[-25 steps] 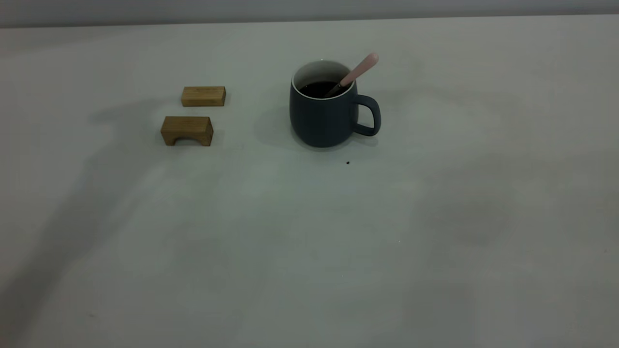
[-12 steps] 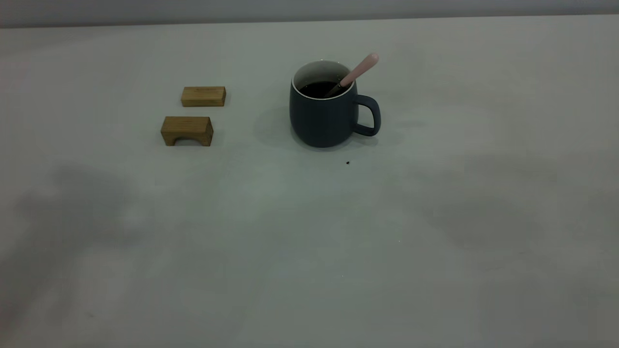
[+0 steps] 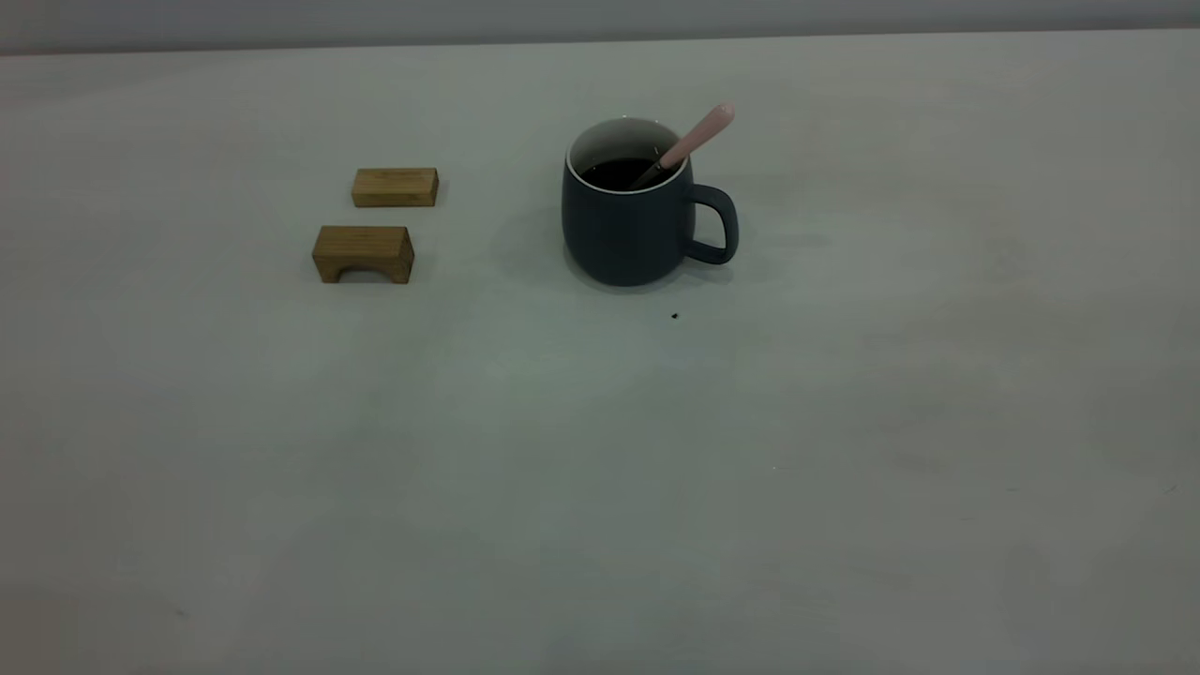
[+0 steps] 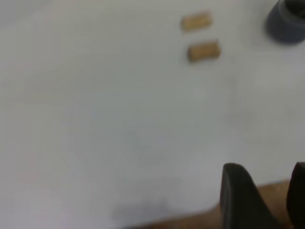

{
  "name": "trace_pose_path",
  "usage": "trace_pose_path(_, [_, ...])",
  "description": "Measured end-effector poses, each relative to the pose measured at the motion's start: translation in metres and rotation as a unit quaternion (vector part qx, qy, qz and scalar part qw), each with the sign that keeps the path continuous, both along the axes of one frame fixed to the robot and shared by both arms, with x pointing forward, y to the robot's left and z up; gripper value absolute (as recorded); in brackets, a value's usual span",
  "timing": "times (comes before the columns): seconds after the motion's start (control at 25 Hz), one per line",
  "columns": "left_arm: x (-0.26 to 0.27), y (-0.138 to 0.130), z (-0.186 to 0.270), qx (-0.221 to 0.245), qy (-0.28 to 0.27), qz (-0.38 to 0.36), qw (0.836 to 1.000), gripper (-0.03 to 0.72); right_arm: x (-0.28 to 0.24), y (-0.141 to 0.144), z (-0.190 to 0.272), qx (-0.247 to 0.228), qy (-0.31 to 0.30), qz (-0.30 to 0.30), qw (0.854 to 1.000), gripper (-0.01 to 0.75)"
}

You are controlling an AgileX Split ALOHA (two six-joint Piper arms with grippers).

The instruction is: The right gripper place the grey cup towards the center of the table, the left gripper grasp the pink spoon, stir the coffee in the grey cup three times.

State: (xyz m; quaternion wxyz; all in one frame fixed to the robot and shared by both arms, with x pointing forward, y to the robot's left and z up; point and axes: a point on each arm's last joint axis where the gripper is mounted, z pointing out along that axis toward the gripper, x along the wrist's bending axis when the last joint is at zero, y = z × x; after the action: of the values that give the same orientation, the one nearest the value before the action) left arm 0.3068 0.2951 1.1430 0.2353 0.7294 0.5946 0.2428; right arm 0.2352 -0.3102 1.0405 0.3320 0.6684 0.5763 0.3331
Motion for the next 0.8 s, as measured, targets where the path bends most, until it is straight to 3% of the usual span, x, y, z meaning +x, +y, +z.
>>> trace_pose_path(0.36, [-0.064,0.006,-0.103,-0.018,-0.034,0.052,0.998,0.312,0.0,0.0,0.0,0.0,0.0,0.0,1.0,0.574])
trace_pose_path(0.6, [-0.082,0.004,-0.11,-0.029,-0.094,0.064,0.993,0.312,0.0,0.0,0.0,0.0,0.001,0.0,1.0,0.574])
trace_pose_path(0.8, [-0.084,0.004,-0.11,-0.03,-0.101,0.064,0.992,0.312,0.0,0.0,0.0,0.0,0.001,0.0,1.0,0.574])
